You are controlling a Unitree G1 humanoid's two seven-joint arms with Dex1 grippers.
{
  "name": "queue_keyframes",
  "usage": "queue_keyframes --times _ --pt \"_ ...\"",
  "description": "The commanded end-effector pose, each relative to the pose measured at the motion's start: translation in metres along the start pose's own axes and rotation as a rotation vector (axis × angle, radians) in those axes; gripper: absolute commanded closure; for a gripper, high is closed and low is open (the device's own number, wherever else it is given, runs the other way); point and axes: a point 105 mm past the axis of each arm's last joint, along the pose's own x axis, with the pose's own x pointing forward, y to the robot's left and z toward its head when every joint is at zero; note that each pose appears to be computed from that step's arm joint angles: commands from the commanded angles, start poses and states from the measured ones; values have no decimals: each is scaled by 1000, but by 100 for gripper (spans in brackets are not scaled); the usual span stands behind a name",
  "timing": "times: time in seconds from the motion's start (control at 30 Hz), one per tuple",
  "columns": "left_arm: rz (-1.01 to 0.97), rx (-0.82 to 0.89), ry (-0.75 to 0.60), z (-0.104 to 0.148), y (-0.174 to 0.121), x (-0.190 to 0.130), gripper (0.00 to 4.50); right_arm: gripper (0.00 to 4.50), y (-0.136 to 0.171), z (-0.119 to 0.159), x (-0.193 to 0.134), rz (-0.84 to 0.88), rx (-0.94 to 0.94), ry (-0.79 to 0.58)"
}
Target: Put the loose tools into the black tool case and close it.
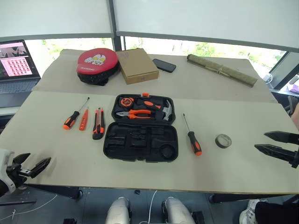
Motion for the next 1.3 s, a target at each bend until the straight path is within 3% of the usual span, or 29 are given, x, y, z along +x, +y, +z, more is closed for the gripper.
queue_keyframes --times 0.03,0.17,0.3,0.4,0.53,0.73,0.97,1.1,1.3 --pt "30 38 -38 15 5 -1 0 15 1 6 0 -13 -34 -18" --pt "43 40 -40 20 3 8 0 15 1 6 3 -43 -73 -22" --pt "-16 27 -64 48 -6 22 0 15 8 29 11 -19 -123 -75" --pt "-34 32 -63 79 -6 43 0 15 31 60 28 65 -197 -133" --pt "-59 59 -22 98 -11 67 0 15 64 85 49 171 -267 -183" --pt "-77 82 68 98 -13 105 0 15 114 109 71 324 -355 -253" --pt "-101 83 129 93 -13 132 0 15 145 125 75 441 -383 -315" --pt "-97 96 155 82 -9 147 109 0 151 124 78 464 -385 -324" --pt "-109 71 159 76 -11 160 336 0 149 121 78 449 -365 -326"
